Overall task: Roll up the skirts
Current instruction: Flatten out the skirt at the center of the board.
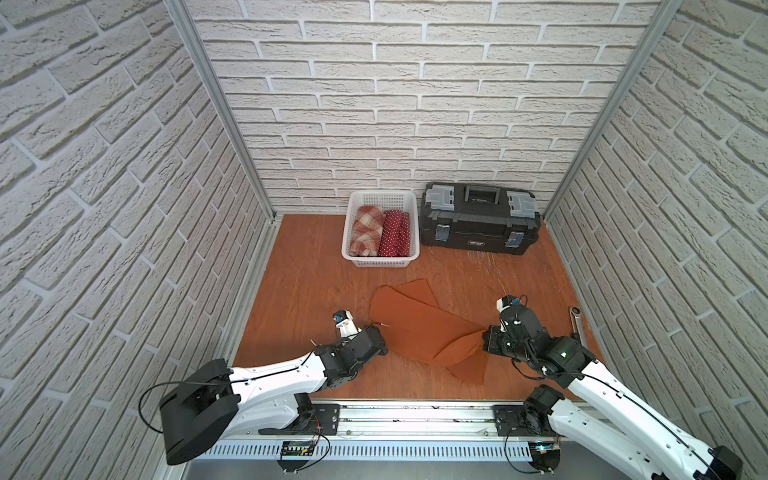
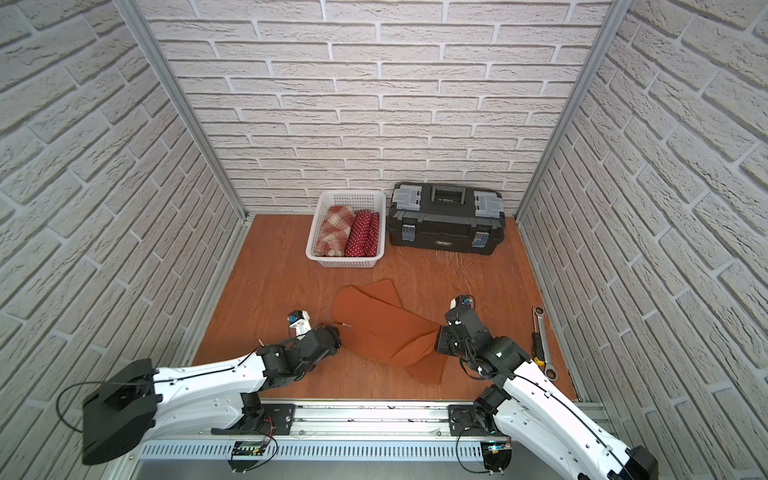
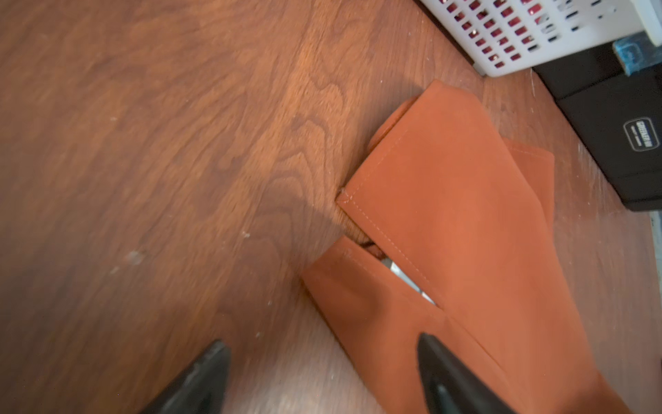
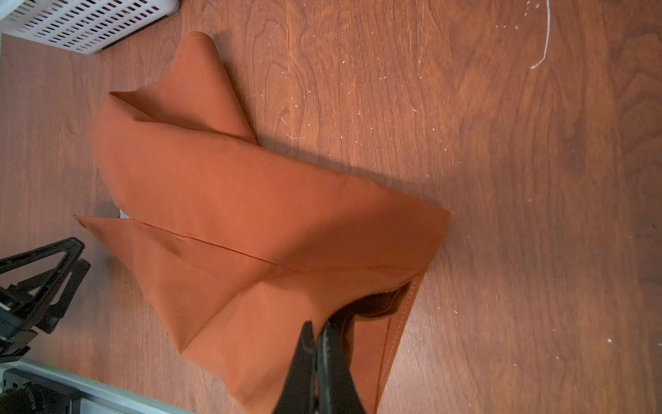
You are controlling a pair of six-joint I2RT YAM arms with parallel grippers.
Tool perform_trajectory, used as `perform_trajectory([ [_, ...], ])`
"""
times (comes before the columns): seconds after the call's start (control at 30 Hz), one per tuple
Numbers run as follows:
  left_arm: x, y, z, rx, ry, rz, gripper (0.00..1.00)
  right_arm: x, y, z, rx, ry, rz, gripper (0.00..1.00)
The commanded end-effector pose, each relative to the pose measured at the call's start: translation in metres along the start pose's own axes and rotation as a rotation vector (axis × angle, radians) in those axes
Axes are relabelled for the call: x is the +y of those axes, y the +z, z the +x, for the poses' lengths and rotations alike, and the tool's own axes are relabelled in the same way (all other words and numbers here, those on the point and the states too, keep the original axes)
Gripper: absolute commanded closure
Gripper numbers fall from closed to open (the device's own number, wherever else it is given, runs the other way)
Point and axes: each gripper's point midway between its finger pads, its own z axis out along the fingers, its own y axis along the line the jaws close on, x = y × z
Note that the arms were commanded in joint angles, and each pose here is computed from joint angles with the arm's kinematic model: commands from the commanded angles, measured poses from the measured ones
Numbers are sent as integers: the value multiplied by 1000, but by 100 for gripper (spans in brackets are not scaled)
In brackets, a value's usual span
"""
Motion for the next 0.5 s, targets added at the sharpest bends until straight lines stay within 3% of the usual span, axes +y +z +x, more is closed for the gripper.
perform_trajectory([
  [0.0,-21,14,-8,-90,-25,63,34,10,-6,-12,-52,-15,-37,97],
  [0.1,-35,31,-8,-120,-14,91,56,11,-8,-14,-62,-12,-41,97],
  [0.2,-43,46,-6,-126,-2,92,96,9,-10,-13,-51,-19,-32,97],
  [0.23,-45,50,-7,-127,0,94,100,8,-10,-11,-47,-21,-26,97],
  [0.47,-53,40,-26,-180,69,121,100,4,-15,-11,-60,-25,-24,97],
])
